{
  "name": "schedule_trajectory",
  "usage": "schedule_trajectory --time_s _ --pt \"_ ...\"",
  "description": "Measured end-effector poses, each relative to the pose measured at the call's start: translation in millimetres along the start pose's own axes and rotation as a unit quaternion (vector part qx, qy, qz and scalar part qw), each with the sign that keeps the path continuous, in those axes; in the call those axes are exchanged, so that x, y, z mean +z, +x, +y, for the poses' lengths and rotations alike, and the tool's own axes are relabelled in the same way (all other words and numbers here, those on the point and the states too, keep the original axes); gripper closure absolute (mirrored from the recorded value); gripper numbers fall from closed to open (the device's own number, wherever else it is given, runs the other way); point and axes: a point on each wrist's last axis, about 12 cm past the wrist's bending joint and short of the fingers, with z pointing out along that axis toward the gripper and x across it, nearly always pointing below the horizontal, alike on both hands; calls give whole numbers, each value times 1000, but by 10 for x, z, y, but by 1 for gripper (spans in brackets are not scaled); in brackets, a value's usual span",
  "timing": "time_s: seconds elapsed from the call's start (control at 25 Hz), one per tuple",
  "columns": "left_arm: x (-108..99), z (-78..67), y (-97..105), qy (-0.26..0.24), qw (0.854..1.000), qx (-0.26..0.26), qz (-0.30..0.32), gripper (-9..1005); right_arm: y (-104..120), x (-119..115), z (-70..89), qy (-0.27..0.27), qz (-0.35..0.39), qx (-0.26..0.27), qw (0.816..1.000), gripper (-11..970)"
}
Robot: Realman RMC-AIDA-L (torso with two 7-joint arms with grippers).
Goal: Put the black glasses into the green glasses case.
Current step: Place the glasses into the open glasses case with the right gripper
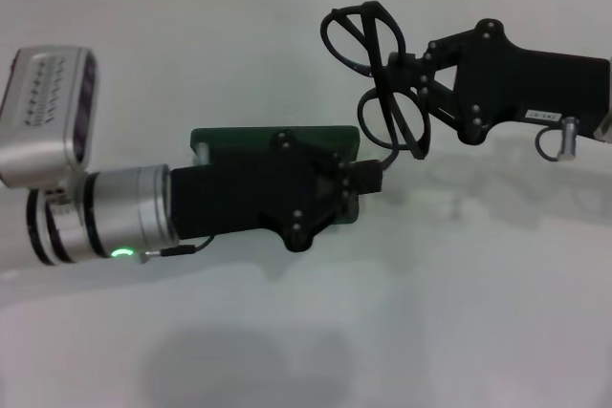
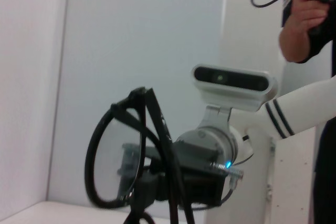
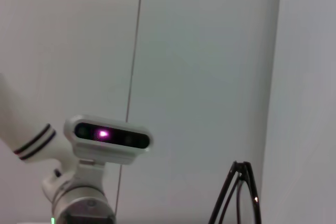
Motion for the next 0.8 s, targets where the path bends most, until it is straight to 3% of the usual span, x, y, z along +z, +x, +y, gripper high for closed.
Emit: schedule_trajectory --time_s 0.2,0.8 --pt "-22 -3 7 -8 1000 0 -3 959 -10 47 2 -8 -1 -5 1000 867" --pt "178 29 -75 24 1000 4 -13 956 -37 155 69 -31 -18 -2 999 851"
